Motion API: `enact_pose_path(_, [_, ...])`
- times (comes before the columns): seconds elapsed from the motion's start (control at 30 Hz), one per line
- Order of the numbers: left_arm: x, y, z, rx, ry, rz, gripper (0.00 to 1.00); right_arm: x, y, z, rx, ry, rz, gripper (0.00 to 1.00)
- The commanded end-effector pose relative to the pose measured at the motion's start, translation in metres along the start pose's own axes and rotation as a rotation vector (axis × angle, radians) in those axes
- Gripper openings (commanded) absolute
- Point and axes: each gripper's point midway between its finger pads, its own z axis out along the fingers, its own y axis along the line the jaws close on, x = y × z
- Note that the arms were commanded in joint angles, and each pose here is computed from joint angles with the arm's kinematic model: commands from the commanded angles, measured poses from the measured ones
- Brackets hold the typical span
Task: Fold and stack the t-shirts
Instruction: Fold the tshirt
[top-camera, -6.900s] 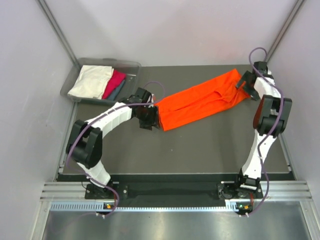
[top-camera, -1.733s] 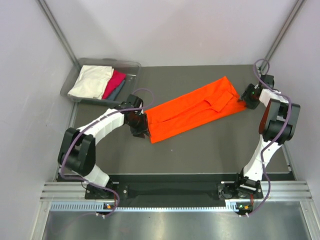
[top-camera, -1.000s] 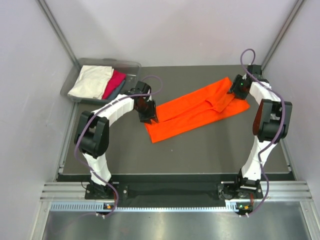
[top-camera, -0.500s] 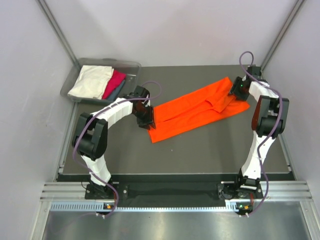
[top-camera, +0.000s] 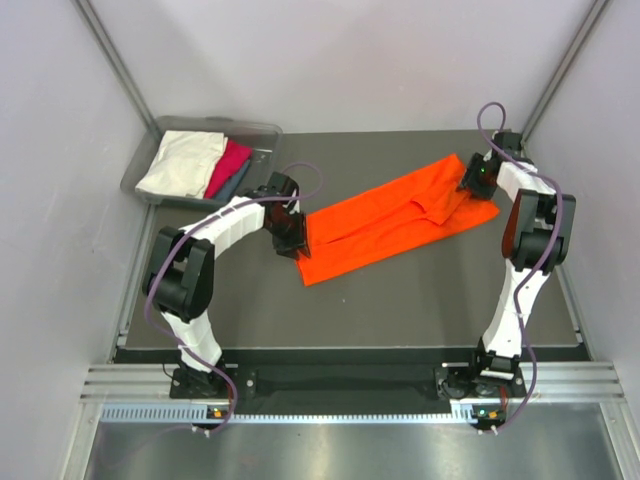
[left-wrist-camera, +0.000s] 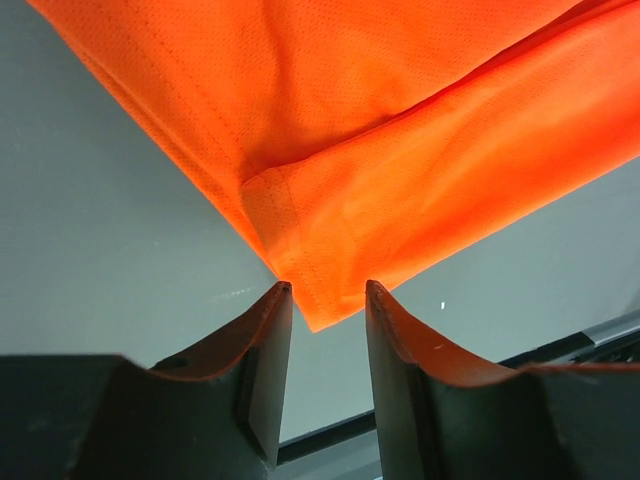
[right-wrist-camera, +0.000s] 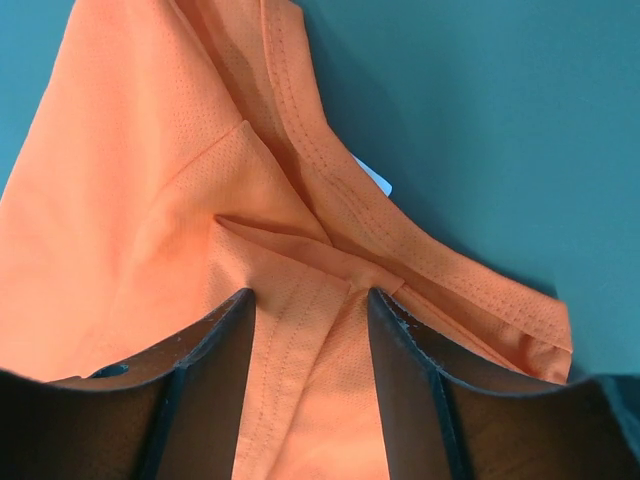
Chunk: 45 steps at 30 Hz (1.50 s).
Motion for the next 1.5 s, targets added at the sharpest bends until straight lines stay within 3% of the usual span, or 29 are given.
enact_pose_path(0.0, [-0.005, 0.003, -0.003, -0.005, -0.034, 0.002, 0.41, -0.025, 0.006, -0.009, -0.017, -0.061, -0.01, 0.5])
enact_pose_path(0.6, [-0.026, 0.025, 0.009, -0.051, -0.049, -0.057, 0.43, -0.034, 0.015, -0.026, -0.039, -0.087, -0.008, 0.53])
enact_pose_path(0.97, [-0.032, 0.023, 0.022, -0.033, -0.036, -0.07, 0.35, -0.033, 0.019, -0.014, -0.064, -0.066, 0.001, 0.5])
enact_pose_path(1.3, [-0.039, 0.017, 0.023, -0.008, -0.04, -0.09, 0.36, -0.022, 0.011, -0.003, -0.046, -0.037, 0.001, 0.5])
enact_pose_path(1.47, [-0.036, 0.018, 0.026, -0.01, -0.031, -0.102, 0.24, -0.015, 0.009, 0.001, -0.04, -0.023, -0.001, 0.5])
